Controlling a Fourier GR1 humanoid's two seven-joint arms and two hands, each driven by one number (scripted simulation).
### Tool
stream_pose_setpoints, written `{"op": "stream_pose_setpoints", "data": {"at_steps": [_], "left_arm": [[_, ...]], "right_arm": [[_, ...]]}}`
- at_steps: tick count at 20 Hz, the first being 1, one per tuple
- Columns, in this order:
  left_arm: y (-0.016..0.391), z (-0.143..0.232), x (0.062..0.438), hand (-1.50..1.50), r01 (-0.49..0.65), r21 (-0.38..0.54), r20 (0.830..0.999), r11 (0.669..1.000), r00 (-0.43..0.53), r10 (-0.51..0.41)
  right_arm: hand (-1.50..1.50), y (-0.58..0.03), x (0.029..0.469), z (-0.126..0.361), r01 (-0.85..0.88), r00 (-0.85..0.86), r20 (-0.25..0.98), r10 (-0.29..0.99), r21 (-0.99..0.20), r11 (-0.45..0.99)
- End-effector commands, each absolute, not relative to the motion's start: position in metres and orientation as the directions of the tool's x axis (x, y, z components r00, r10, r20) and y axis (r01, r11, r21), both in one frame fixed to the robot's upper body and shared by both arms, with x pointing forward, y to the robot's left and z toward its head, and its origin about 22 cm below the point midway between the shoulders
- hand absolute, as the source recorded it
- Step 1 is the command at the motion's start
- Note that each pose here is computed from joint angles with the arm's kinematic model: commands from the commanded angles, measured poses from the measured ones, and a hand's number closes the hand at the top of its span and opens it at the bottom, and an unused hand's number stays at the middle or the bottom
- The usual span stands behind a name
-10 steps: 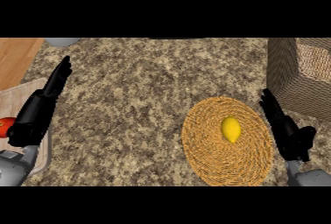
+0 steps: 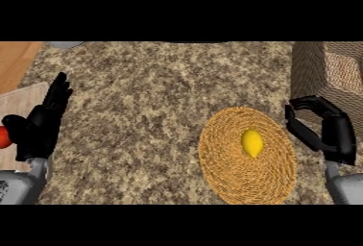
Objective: Pick the lemon from the placemat and place it in the basket
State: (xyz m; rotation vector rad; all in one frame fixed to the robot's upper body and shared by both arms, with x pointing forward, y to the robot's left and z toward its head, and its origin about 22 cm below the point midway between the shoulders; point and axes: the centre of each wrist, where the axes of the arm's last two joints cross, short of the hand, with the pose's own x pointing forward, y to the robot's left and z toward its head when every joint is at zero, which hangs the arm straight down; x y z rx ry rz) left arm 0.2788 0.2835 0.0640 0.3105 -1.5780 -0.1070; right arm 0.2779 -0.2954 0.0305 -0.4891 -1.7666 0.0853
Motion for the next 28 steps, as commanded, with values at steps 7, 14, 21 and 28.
{"op": "stream_pose_setpoints", "data": {"at_steps": [7, 14, 21, 28], "left_arm": [[0.286, 0.053, 0.286, 0.00, -0.158, 0.219, 0.976, 0.963, 0.052, -0.214], [0.298, 0.054, 0.284, 0.00, -0.182, 0.222, 0.975, 0.958, 0.065, -0.214], [0.307, 0.054, 0.287, 0.00, -0.205, 0.214, 0.976, 0.955, 0.088, -0.200], [0.297, 0.051, 0.281, 0.00, -0.191, 0.224, 0.974, 0.956, 0.070, -0.215]], "right_arm": [[-1.50, -0.264, 0.297, 0.005, 0.682, 0.070, 0.777, 0.625, -0.495, 0.539], [-1.50, -0.295, 0.291, 0.013, 0.308, 0.428, 0.581, 0.693, -0.814, 0.492], [-1.50, -0.258, 0.292, 0.081, -0.064, 0.523, 0.422, 0.741, -0.847, 0.527], [-1.50, -0.227, 0.253, 0.167, -0.080, 0.578, 0.424, 0.697, -0.821, 0.566]]}}
